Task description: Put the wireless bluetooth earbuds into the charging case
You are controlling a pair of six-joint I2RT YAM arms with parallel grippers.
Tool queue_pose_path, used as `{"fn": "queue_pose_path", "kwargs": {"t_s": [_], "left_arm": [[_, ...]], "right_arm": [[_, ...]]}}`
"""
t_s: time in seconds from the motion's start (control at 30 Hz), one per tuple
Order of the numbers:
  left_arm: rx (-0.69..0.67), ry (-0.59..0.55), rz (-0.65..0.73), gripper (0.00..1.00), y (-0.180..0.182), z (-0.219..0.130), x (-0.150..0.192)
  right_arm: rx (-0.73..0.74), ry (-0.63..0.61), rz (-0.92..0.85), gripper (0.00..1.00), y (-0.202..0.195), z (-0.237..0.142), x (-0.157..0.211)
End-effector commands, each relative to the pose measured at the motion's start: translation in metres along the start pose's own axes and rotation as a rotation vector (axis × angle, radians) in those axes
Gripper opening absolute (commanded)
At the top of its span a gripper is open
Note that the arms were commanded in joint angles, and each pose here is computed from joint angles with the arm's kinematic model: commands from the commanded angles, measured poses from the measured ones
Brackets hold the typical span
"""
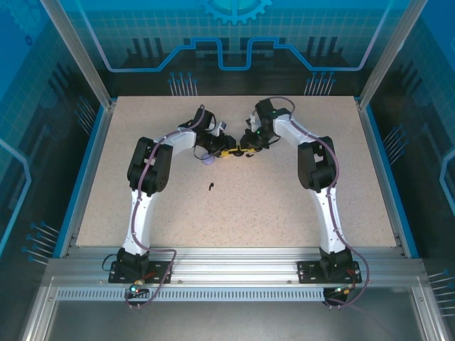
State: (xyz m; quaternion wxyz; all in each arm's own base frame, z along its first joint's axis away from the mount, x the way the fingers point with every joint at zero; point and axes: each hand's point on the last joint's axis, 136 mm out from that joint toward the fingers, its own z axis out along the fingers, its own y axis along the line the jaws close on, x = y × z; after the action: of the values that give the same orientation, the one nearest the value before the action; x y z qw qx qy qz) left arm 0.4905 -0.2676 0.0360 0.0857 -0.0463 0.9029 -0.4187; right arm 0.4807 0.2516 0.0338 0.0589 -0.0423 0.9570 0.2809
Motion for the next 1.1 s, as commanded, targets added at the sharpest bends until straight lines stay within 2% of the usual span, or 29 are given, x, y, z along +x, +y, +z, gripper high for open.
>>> {"fn": "queue_pose_path", "kwargs": {"t_s": [0.0, 0.8, 0.93, 1.07], "left_arm": [[0.044, 0.046, -0.007, 0.37, -0.0118, 0.0080, 0.0075], [0.109, 0.042, -0.043, 0.34, -0.0211, 0.0141, 0.0021], [0.103, 0.046, -0.047, 0.30, -0.0189, 0.0160, 0.0036], [0.097, 0.045, -0.048, 0.21, -0.0178, 0.0162, 0.0035]], "right_arm": [[-0.030, 0.034, 0.035, 0.22, -0.0041, 0.0098, 0.0031], [-0.067, 0.048, 0.047, 0.21, -0.0013, 0.0160, 0.0045], [-0.074, 0.047, 0.046, 0.21, -0.0001, 0.0150, 0.0041], [-0.082, 0.039, 0.034, 0.21, 0.0036, 0.0099, 0.0030]]}}
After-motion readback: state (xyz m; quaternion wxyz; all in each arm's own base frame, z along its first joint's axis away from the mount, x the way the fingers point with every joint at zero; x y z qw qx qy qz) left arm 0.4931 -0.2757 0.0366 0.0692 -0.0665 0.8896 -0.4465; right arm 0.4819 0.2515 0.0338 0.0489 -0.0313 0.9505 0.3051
